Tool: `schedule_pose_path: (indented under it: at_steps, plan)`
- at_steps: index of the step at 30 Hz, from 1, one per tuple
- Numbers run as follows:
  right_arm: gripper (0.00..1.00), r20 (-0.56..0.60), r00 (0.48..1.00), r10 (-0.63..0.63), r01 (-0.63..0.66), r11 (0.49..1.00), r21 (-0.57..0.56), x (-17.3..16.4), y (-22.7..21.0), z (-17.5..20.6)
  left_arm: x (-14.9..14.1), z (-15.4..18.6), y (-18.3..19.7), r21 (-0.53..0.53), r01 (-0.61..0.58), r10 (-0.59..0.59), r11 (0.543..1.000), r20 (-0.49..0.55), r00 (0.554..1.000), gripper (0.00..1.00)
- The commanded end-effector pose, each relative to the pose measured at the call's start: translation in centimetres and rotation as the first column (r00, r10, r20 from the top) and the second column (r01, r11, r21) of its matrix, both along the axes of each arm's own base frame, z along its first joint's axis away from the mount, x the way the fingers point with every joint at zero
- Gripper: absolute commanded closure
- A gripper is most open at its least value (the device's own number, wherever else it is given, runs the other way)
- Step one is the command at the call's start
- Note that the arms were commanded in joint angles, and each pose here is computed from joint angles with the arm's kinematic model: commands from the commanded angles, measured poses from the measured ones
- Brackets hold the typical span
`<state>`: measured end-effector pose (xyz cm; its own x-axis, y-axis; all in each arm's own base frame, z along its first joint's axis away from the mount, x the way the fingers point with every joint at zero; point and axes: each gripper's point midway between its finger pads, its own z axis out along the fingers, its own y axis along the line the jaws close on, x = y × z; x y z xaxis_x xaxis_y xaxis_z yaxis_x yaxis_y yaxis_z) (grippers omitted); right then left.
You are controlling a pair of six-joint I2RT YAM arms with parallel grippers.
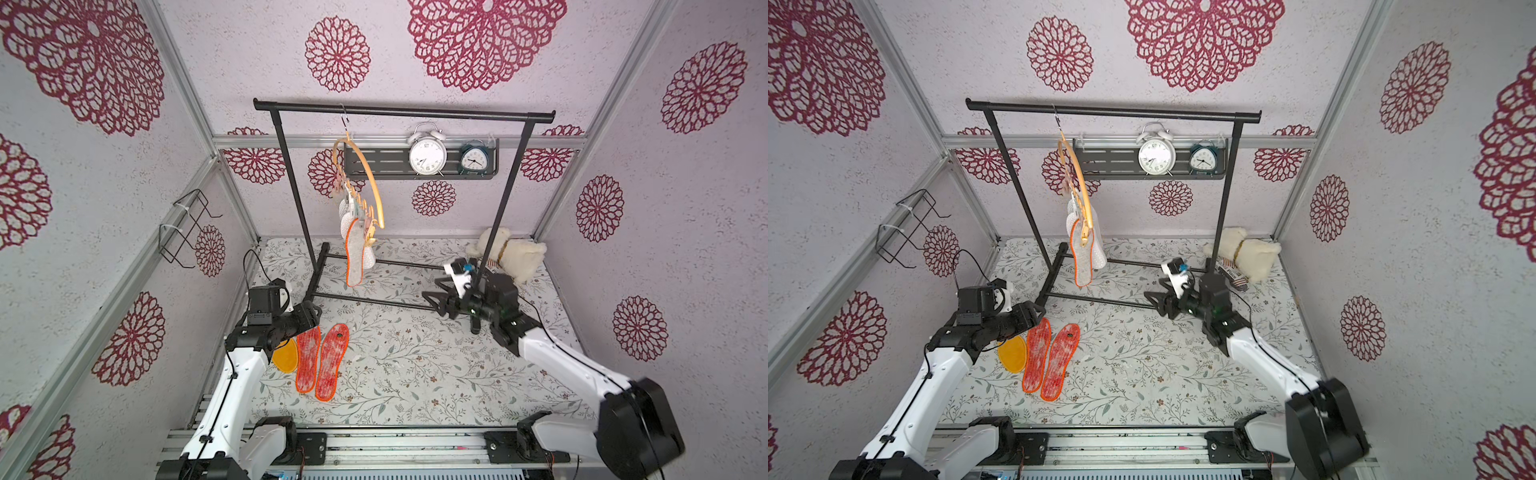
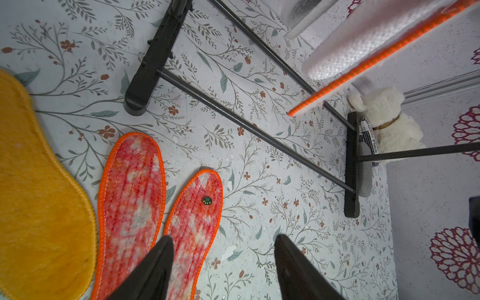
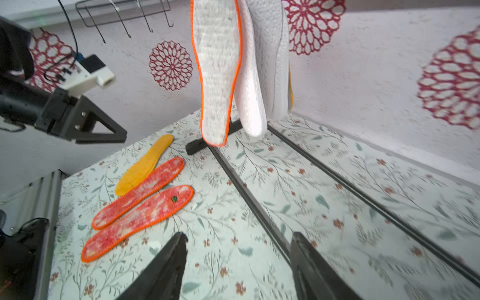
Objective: Take the shoe insoles off the hanger
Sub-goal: Remove the insole from the hanger.
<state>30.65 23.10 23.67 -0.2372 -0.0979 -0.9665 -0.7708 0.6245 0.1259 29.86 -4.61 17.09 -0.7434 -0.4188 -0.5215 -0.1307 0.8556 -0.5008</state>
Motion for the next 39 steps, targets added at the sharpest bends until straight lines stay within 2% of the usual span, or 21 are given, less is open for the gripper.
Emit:
schedule_pose_path:
  at_steps: [1, 6, 8, 10, 12, 16, 18, 21, 23, 25, 29, 32, 35, 37, 39]
  plan:
    - [0.30, 0.083, 0.979, -0.185, 0.191, 0.978, -0.078, -1.7, -4.7, -1.9, 0.5, 0.6, -0.3, -0.022, 0.021, -0.020, 1.000, 0.046, 0.999, 0.34]
    - [0.22, 0.152, 0.907, -0.393, 0.408, 0.909, -0.087, -5.3, -10.8, -5.0, 0.4, 0.7, -0.5, -0.038, 0.023, -0.021, 0.999, 0.056, 0.998, 0.34]
    - [0.20, 0.165, 0.852, -0.497, 0.512, 0.857, -0.062, -6.0, -13.2, -6.1, 0.4, 0.8, -0.5, -0.036, 0.025, -0.023, 0.999, 0.062, 0.998, 0.34]
    - [0.19, 0.228, 0.813, -0.536, 0.550, 0.835, 0.005, -6.2, -14.2, -5.0, 0.4, 0.7, -0.6, -0.032, 0.027, -0.025, 0.999, 0.065, 0.998, 0.35]
    - [0.17, 0.236, 0.778, -0.582, 0.589, 0.807, 0.045, -6.1, -15.0, -4.7, 0.4, 0.8, -0.6, -0.031, 0.030, -0.027, 0.999, 0.073, 0.997, 0.35]
    - [0.15, 0.213, 0.814, -0.540, 0.562, 0.825, -0.055, -5.6, -14.2, -6.8, 0.8, 1.4, -1.0, -0.044, 0.054, -0.048, 0.998, 0.129, 0.991, 0.34]
    - [0.15, 0.195, 0.840, -0.507, 0.530, 0.843, -0.091, -5.5, -13.6, -7.7, 1.4, 2.7, -1.8, -0.054, 0.103, -0.089, 0.993, 0.214, 0.973, 0.34]
    - [0.15, 0.186, 0.869, -0.459, 0.483, 0.867, -0.119, -5.6, -12.7, -8.5, 3.0, 6.1, -2.6, 0.009, 0.171, -0.160, 0.985, 0.406, 0.900, 0.34]
    - [0.15, 0.178, 0.878, -0.445, 0.469, 0.875, -0.122, -5.7, -12.4, -8.6, 4.4, 8.8, -2.8, 0.085, 0.188, -0.204, 0.979, 0.533, 0.821, 0.32]
    - [0.15, 0.173, 0.887, -0.427, 0.451, 0.883, -0.129, -5.9, -12.1, -8.8, 6.0, 10.8, -3.2, 0.122, 0.211, -0.240, 0.970, 0.615, 0.751, 0.31]
    - [0.15, 0.160, 0.906, -0.392, 0.415, 0.897, -0.153, -6.0, -11.5, -9.2, 8.9, 13.3, -5.7, 0.165, 0.375, -0.385, 0.912, 0.659, 0.646, 0.33]
    - [0.15, 0.144, 0.916, -0.374, 0.395, 0.903, -0.166, -6.0, -11.2, -9.7, 10.6, 14.7, -7.5, 0.202, 0.490, -0.475, 0.848, 0.700, 0.533, 0.35]
    - [0.15, 0.132, 0.928, -0.348, 0.368, 0.912, -0.183, -6.1, -10.7, -10.1, 11.9, 15.2, -9.0, 0.281, 0.550, -0.555, 0.786, 0.713, 0.429, 0.36]
    - [0.15, 0.120, 0.935, -0.333, 0.351, 0.916, -0.192, -6.2, -10.5, -10.3, 12.7, 15.3, -9.7, 0.305, 0.584, -0.587, 0.752, 0.712, 0.385, 0.37]
    - [0.15, 0.119, 0.937, -0.328, 0.346, 0.918, -0.195, -6.2, -10.4, -10.4, 13.5, 15.1, -10.0, 0.314, 0.600, -0.602, 0.735, 0.709, 0.367, 0.37]
